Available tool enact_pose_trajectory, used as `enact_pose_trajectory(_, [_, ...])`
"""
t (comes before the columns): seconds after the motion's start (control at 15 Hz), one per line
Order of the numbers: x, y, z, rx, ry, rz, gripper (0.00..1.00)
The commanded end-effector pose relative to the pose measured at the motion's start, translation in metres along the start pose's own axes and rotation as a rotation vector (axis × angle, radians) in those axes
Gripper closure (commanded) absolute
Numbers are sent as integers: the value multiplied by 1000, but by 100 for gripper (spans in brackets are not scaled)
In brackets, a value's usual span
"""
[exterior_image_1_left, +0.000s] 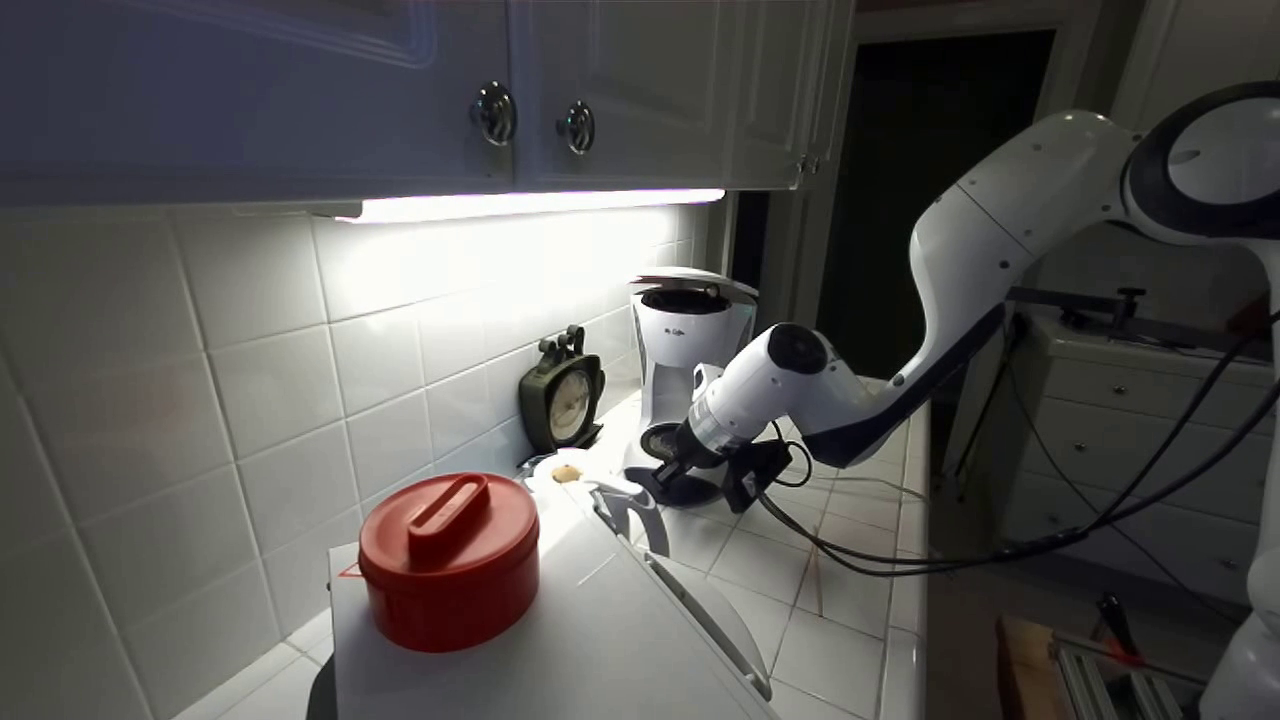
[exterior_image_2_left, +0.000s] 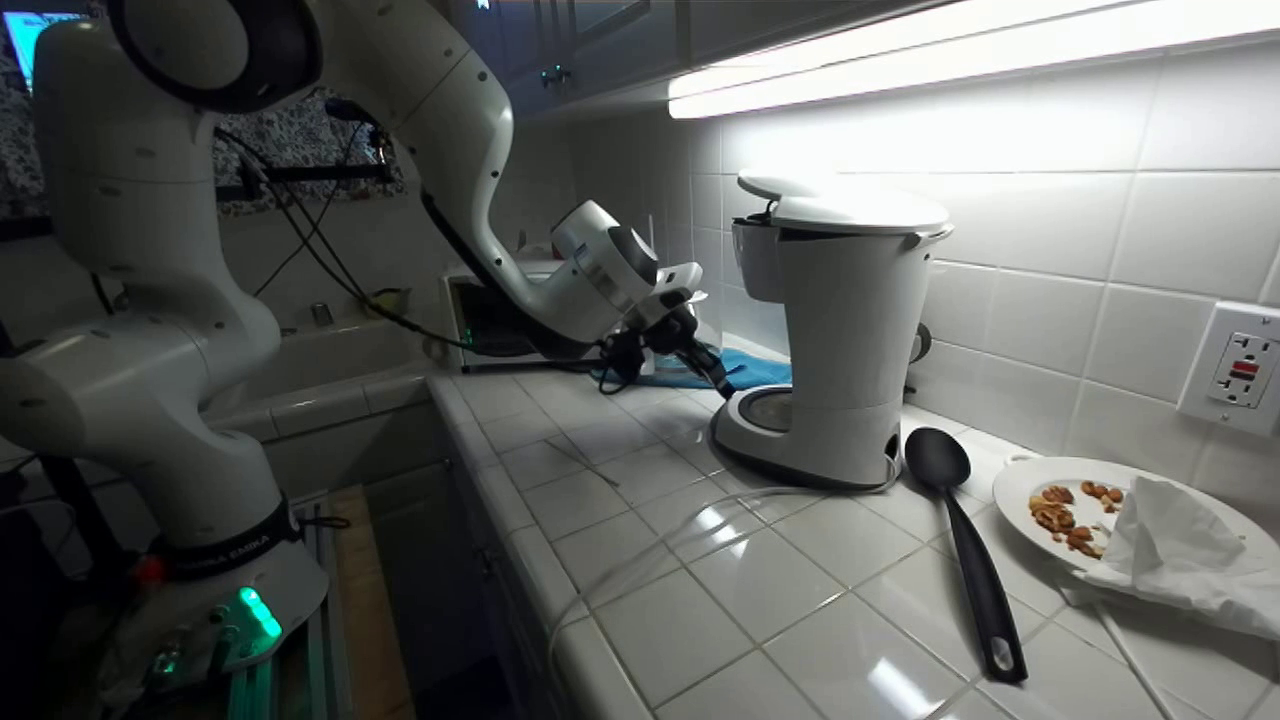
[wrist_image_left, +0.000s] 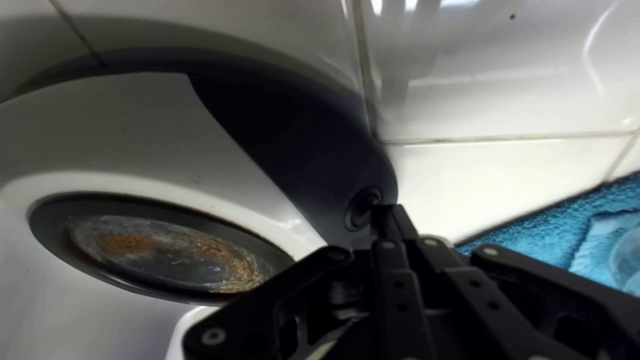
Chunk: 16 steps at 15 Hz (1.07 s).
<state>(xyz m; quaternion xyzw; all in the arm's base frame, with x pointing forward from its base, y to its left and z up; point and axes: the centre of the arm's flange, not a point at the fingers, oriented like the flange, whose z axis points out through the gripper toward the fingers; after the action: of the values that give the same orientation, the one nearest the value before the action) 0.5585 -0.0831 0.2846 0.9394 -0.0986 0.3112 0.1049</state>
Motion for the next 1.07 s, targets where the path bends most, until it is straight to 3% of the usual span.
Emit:
enact_pose_trajectory(0.0, [2,2,-1,-16,-14,-12,97])
enact_pose_trajectory(1.0, [0,0,-16,-18,-15,-28,98])
